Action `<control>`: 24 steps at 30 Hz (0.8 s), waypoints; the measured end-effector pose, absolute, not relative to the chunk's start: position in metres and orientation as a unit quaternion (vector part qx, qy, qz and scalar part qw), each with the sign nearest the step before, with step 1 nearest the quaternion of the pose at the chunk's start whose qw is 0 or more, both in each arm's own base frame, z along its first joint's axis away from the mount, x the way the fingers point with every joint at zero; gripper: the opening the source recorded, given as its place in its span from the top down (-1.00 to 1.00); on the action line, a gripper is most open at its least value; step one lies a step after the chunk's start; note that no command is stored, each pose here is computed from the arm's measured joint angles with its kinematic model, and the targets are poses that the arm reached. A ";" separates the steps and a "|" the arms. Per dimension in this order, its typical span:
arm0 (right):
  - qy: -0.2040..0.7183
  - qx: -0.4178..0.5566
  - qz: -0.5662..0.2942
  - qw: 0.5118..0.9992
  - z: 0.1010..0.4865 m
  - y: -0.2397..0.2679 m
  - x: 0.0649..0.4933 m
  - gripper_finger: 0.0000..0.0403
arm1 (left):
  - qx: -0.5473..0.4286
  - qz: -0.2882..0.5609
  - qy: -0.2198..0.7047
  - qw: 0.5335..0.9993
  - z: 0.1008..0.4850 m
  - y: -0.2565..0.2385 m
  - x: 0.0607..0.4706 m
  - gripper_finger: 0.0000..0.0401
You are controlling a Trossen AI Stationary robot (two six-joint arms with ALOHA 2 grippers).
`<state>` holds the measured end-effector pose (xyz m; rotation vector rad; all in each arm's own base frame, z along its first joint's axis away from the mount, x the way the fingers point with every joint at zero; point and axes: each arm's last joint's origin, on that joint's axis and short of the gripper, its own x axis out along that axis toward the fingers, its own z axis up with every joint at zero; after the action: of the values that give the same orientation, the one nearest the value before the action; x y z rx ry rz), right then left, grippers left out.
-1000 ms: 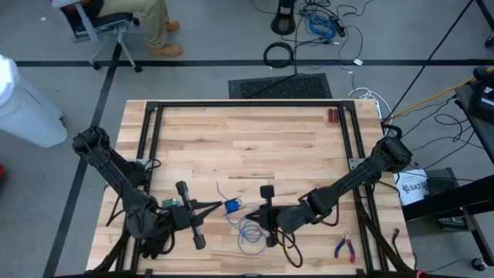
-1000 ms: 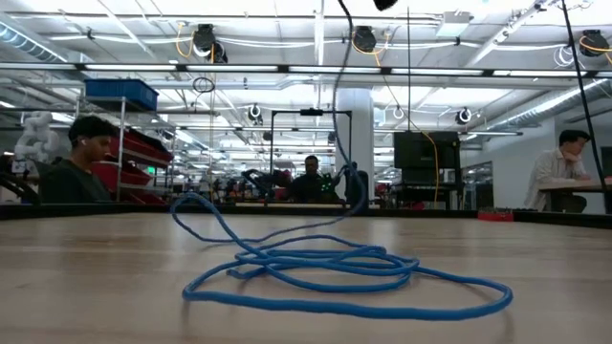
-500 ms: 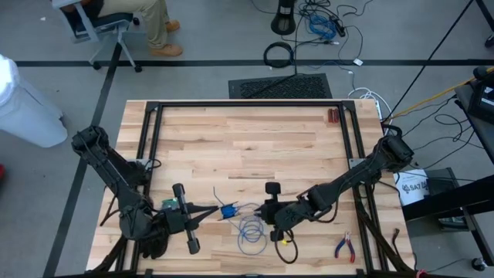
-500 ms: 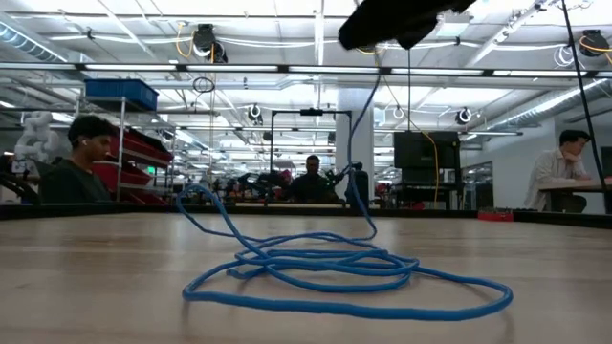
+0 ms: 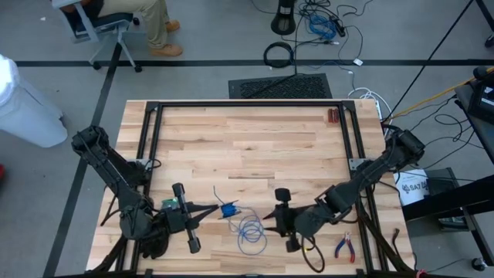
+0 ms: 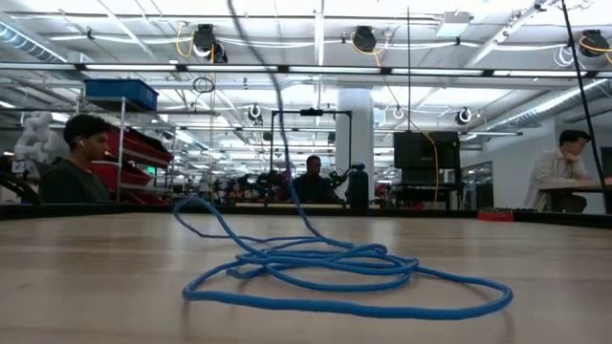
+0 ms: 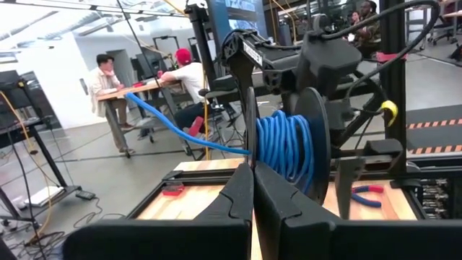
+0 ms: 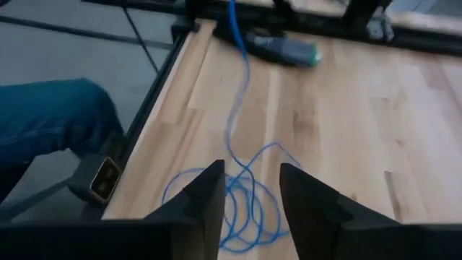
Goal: Coil cords
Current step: Uncoil the blue wire from the spool
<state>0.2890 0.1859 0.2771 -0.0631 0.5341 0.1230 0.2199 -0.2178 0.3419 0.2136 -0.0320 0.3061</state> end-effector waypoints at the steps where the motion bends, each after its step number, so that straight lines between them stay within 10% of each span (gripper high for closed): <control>1: 0.252 -0.033 0.053 0.966 0.279 0.186 0.290 0.37 | 0.106 0.152 -0.016 0.983 0.342 -0.218 0.220 0.99; 24: 0.075 -0.046 0.057 0.994 0.280 0.205 0.325 0.24 | 0.105 0.157 -0.015 0.982 0.342 -0.216 0.222 0.99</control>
<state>0.3255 0.2052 0.2796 -0.0924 0.1506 0.1146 0.2220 -0.2158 0.3415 0.2113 -0.0296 0.3155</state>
